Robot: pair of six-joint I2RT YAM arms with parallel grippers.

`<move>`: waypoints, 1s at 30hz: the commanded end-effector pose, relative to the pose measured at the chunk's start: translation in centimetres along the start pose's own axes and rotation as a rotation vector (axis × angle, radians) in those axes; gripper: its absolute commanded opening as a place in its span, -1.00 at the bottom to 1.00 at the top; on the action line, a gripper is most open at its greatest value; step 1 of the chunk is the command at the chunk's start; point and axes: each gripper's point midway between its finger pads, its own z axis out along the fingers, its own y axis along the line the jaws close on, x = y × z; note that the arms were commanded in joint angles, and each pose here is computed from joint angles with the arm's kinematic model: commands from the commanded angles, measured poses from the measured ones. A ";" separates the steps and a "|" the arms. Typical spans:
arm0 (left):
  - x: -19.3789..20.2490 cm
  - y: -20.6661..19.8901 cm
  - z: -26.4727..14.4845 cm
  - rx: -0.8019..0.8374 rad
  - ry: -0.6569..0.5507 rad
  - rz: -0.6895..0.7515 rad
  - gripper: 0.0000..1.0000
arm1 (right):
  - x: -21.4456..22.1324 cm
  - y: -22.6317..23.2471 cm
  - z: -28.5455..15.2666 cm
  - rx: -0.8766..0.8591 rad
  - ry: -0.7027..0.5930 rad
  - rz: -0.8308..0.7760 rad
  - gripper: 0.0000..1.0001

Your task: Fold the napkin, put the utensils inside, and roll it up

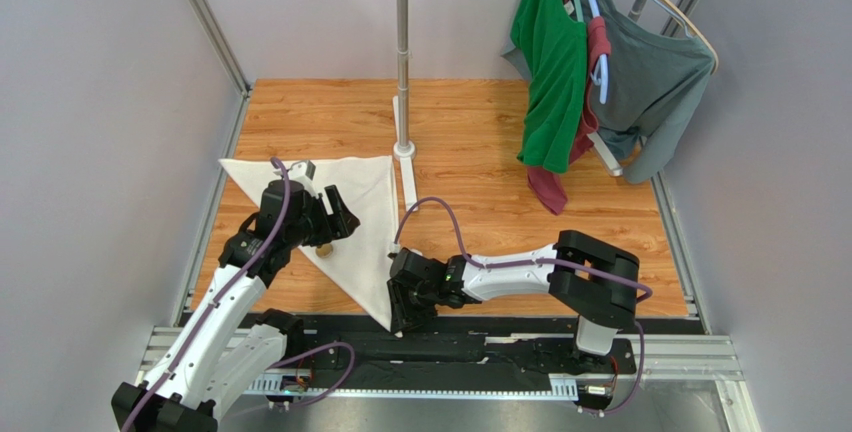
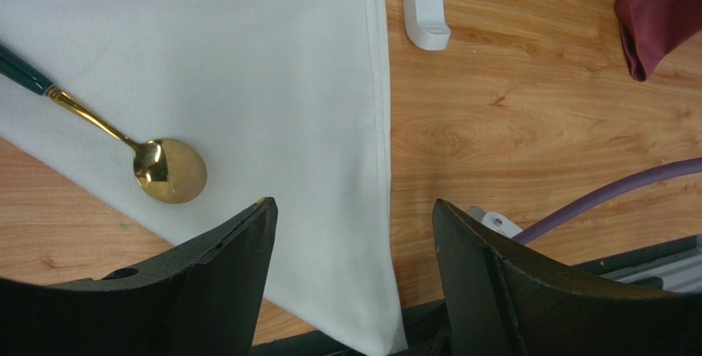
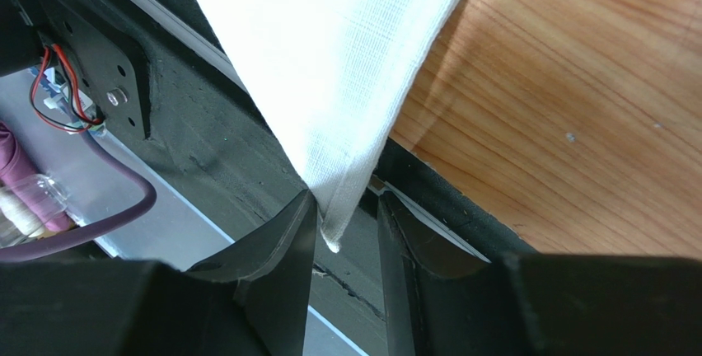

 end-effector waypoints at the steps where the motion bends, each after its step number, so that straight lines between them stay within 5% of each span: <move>1: -1.0 -0.9 -0.4 0.042 -0.037 0.016 0.57 | 0.7 1.3 -1.0 -0.001 0.011 -0.014 -0.28; 30: -0.8 -1.0 -0.3 0.050 -0.027 0.016 0.57 | 1.8 2.9 -2.0 0.005 0.009 -0.078 -0.39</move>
